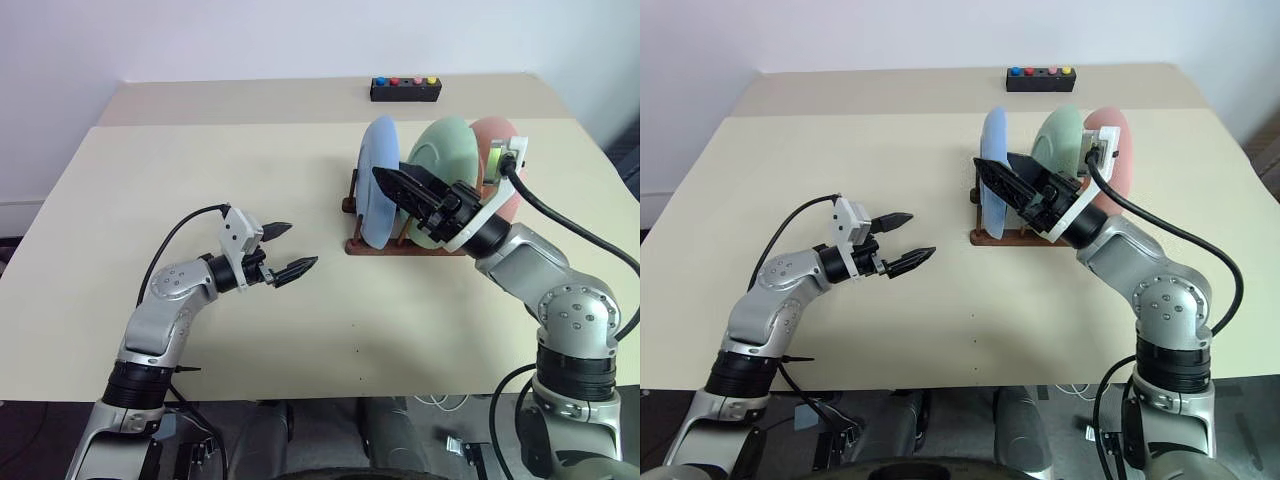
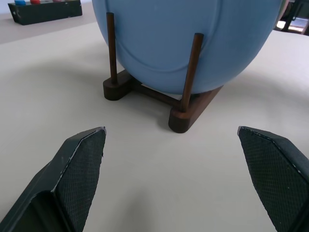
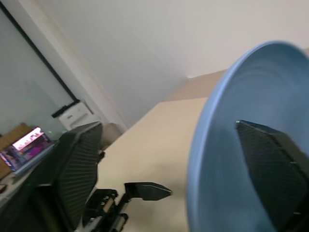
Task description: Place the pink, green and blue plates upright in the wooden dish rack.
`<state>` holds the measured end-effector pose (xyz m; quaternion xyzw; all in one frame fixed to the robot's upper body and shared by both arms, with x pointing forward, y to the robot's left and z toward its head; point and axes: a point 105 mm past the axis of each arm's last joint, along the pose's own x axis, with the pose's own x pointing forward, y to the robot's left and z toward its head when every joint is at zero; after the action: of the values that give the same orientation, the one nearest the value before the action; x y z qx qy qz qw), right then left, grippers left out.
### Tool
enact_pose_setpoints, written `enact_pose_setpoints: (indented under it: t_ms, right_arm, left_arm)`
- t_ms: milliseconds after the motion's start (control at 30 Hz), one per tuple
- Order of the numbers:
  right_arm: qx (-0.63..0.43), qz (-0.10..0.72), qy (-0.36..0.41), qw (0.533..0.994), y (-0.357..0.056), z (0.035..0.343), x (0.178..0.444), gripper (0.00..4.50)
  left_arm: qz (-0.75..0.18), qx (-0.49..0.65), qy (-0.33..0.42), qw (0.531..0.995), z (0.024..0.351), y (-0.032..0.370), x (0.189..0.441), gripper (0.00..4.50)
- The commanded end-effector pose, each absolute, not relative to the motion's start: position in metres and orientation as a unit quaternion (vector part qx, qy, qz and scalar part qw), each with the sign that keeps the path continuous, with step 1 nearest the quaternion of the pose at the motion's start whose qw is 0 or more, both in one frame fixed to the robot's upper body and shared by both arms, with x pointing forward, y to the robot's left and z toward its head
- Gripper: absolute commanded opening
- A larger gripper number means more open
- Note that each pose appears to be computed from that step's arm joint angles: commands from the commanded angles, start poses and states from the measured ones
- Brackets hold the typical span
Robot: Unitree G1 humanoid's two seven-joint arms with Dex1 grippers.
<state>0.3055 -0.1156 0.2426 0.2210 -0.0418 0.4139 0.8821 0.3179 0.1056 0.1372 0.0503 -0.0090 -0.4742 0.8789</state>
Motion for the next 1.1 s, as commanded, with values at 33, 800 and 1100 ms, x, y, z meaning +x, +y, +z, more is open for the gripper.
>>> enact_pose_setpoints:
  t_ms: [33, 800, 1100]
  right_arm:
    - [0.15, 0.424, -0.092, 0.888, -0.115, 0.268, 0.295, 4.43]
    - [-0.158, 0.262, -0.073, 0.949, -0.256, 0.223, 0.223, 4.43]
    - [-0.143, 0.163, 0.015, 0.976, -0.301, 0.146, 0.229, 4.43]
  left_arm:
    - [-0.483, 0.058, -0.027, 0.873, 0.147, 0.102, 0.314, 4.5]
    - [-0.416, 0.08, -0.028, 0.905, 0.132, 0.123, 0.33, 4.5]
    - [-0.355, 0.101, -0.027, 0.929, 0.116, 0.14, 0.346, 4.5]
